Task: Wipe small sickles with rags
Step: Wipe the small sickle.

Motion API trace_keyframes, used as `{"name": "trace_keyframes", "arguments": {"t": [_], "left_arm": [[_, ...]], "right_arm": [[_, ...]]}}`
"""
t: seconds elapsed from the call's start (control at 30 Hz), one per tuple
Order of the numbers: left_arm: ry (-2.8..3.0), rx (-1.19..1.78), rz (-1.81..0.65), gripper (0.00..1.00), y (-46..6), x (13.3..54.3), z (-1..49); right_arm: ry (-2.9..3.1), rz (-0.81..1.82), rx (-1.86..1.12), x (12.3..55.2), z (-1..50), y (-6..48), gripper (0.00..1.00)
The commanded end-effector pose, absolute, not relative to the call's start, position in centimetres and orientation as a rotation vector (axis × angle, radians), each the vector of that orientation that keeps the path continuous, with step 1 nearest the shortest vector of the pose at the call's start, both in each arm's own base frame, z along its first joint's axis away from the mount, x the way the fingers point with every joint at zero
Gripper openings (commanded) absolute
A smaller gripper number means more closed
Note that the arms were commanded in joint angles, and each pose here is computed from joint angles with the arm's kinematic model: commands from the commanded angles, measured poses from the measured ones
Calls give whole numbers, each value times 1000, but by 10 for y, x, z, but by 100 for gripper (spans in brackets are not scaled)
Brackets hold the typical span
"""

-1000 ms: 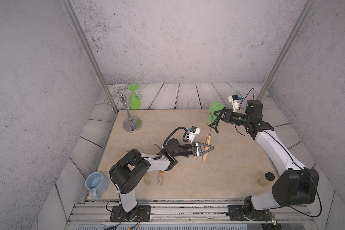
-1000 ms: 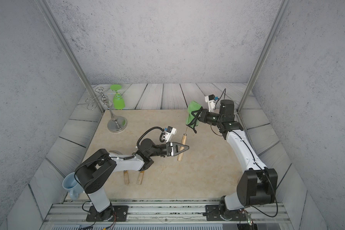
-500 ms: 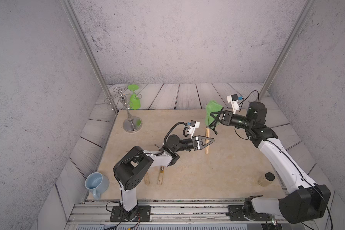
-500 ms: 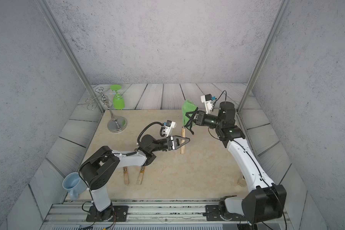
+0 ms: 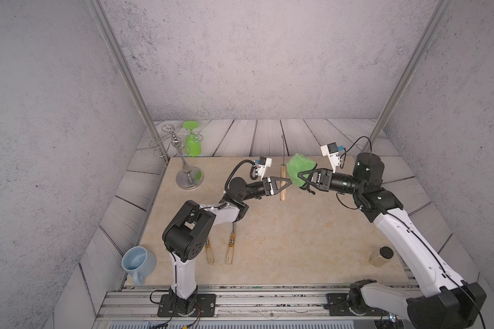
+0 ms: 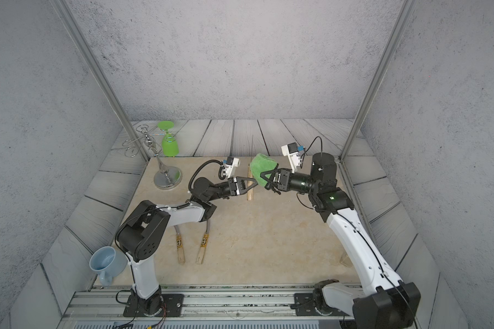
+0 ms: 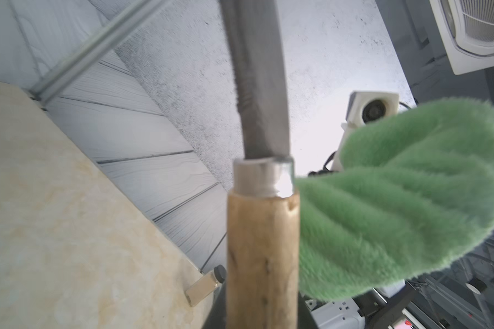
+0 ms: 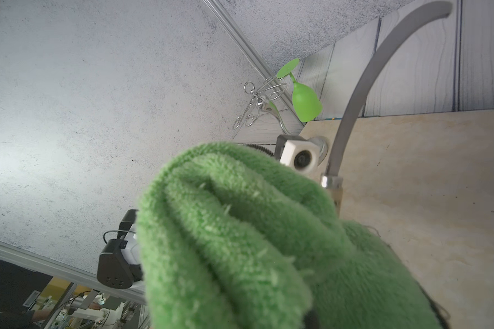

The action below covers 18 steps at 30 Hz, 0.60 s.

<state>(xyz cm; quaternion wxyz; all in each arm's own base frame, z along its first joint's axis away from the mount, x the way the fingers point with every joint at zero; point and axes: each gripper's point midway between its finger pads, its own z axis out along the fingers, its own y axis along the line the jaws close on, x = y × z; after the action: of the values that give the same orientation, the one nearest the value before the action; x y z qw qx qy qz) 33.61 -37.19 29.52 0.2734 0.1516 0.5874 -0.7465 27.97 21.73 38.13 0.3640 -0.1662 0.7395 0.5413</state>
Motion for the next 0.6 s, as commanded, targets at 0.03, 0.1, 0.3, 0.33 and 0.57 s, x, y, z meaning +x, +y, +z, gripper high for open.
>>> {"name": "trace_keyframes", "arguments": {"t": [0.03, 0.1, 0.3, 0.33, 0.57], "left_arm": [[1678, 397, -1895, 0, -350, 341, 275], [1724, 410, -1849, 0, -348, 338, 266], [1696, 428, -1875, 0, -338, 316, 275], [1690, 430, -1884, 0, -336, 311, 277], [1610, 487, -2014, 0, -339, 262, 298]], "right_arm": [[1997, 1215, -414, 260, 363, 198, 15], [2023, 1166, -397, 258, 357, 192, 15], [2108, 932, -248, 276, 337, 165, 15], [2116, 902, -231, 281, 335, 162, 15], [2121, 881, -176, 328, 332, 162, 15]]}}
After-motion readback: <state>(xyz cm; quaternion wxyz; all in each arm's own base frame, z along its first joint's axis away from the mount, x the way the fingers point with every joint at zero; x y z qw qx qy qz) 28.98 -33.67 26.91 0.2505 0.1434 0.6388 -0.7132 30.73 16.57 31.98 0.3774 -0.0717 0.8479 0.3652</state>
